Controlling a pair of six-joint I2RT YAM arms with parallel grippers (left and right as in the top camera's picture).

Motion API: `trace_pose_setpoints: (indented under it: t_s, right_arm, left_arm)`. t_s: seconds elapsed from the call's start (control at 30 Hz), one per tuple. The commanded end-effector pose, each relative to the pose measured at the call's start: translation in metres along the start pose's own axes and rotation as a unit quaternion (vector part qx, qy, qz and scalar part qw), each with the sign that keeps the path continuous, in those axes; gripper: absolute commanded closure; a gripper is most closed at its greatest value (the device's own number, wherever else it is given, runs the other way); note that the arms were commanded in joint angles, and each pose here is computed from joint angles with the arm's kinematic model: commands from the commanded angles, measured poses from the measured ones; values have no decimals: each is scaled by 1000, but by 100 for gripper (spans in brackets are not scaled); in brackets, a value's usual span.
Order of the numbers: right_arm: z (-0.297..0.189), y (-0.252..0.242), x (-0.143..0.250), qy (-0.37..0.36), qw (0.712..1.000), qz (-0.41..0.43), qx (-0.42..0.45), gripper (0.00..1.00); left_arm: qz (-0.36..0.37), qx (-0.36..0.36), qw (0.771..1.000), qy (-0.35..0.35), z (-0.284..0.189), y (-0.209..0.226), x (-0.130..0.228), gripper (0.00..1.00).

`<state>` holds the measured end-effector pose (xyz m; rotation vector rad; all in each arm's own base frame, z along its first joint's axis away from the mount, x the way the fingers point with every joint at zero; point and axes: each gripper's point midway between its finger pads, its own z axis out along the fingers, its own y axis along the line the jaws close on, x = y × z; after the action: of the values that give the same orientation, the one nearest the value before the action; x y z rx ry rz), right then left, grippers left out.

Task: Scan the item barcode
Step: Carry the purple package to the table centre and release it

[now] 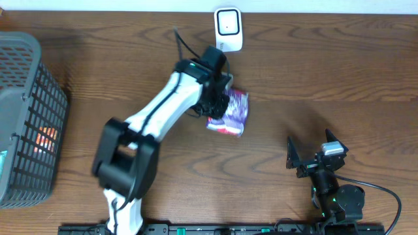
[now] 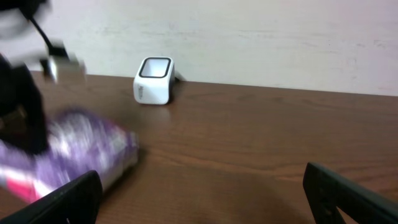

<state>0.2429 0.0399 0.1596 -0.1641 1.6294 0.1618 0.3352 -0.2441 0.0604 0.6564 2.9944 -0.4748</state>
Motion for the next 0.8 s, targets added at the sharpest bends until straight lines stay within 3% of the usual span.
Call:
trace_pose_setpoints:
  t_s: [0.0, 0.17, 0.4, 0.53, 0.67, 0.77]
  right_arm:
    - [0, 0, 1, 0, 1000, 3, 0, 1]
    - [0, 0, 1, 0, 1000, 3, 0, 1]
    - [0, 0, 1, 1, 1000, 3, 0, 1]
    - [0, 0, 1, 0, 1000, 3, 0, 1]
    - [0, 0, 1, 0, 1000, 3, 0, 1]
    - [0, 0, 1, 0, 1000, 3, 0, 1]
  left_arm:
    - [-26, -12, 999, 37, 18, 12, 12, 6]
    - [-49, -13, 999, 7, -37, 20, -5, 4]
    - [-86, -23, 978, -189, -212, 52, -47, 4]
    - [-109, -48, 943, -309, -304, 79, -38, 4]
    - [-158, -89, 904, -388, -369, 121, -5, 4]
    - [-249, -144, 857, -427, -409, 175, 35, 4]
